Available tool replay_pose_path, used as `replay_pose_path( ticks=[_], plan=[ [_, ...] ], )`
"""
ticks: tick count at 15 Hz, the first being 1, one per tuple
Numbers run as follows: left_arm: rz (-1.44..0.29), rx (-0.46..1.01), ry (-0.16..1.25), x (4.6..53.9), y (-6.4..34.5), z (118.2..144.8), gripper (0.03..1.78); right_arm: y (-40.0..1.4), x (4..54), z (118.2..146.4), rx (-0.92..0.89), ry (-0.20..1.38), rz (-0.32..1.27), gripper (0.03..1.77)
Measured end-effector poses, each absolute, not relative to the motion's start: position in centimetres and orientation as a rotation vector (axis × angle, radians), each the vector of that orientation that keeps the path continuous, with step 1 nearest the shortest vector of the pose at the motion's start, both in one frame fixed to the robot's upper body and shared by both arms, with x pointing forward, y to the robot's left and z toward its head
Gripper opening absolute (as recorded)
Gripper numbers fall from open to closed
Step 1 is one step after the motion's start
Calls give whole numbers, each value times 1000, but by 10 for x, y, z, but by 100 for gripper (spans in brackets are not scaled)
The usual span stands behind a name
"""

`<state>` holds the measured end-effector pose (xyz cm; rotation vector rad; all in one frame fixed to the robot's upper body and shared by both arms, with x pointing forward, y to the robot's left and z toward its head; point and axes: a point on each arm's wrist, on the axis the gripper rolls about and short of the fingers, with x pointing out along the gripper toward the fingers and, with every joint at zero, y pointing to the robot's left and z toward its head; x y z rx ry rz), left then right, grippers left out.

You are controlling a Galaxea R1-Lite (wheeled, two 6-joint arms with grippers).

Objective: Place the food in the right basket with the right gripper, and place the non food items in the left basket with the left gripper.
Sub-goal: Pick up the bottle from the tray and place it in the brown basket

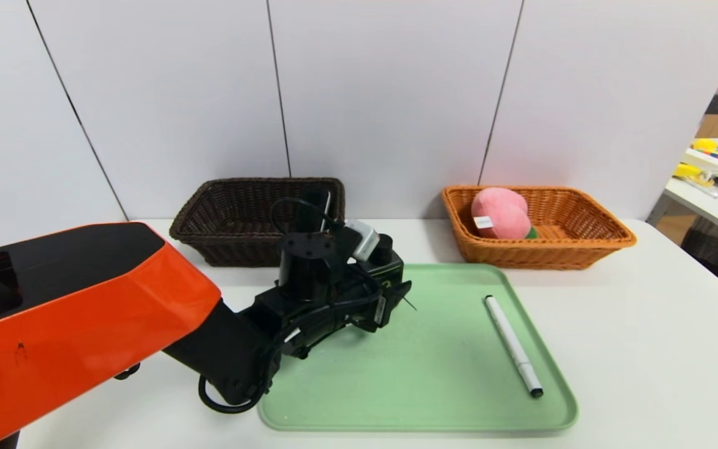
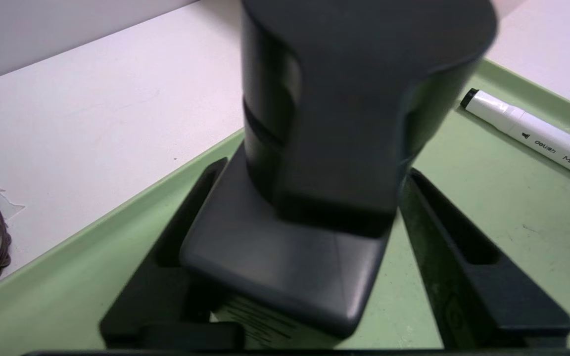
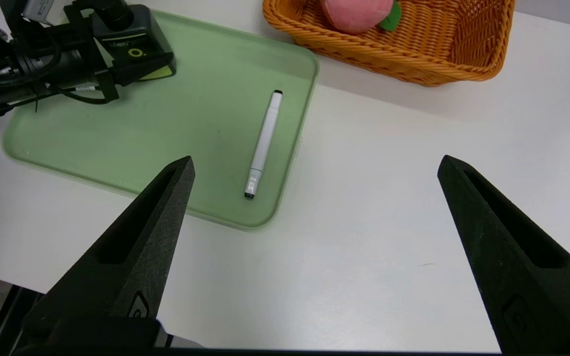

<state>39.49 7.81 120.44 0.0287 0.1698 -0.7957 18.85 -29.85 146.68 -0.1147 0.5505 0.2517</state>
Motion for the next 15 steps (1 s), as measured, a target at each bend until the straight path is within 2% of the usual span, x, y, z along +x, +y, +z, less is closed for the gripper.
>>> replay_pose_path(
  ticks=[4,11,15],
  plan=[
    [-792,30,170,395,79,1204,62,-300,185,1465,-117,551,253,169],
    [-781,28,169,393,86,1216,62,-300,184,1456,-124,586,248,169],
    [-796,39,196,377,91,1249,62,-301,182,1449,-131,607,246,169]
  ],
)
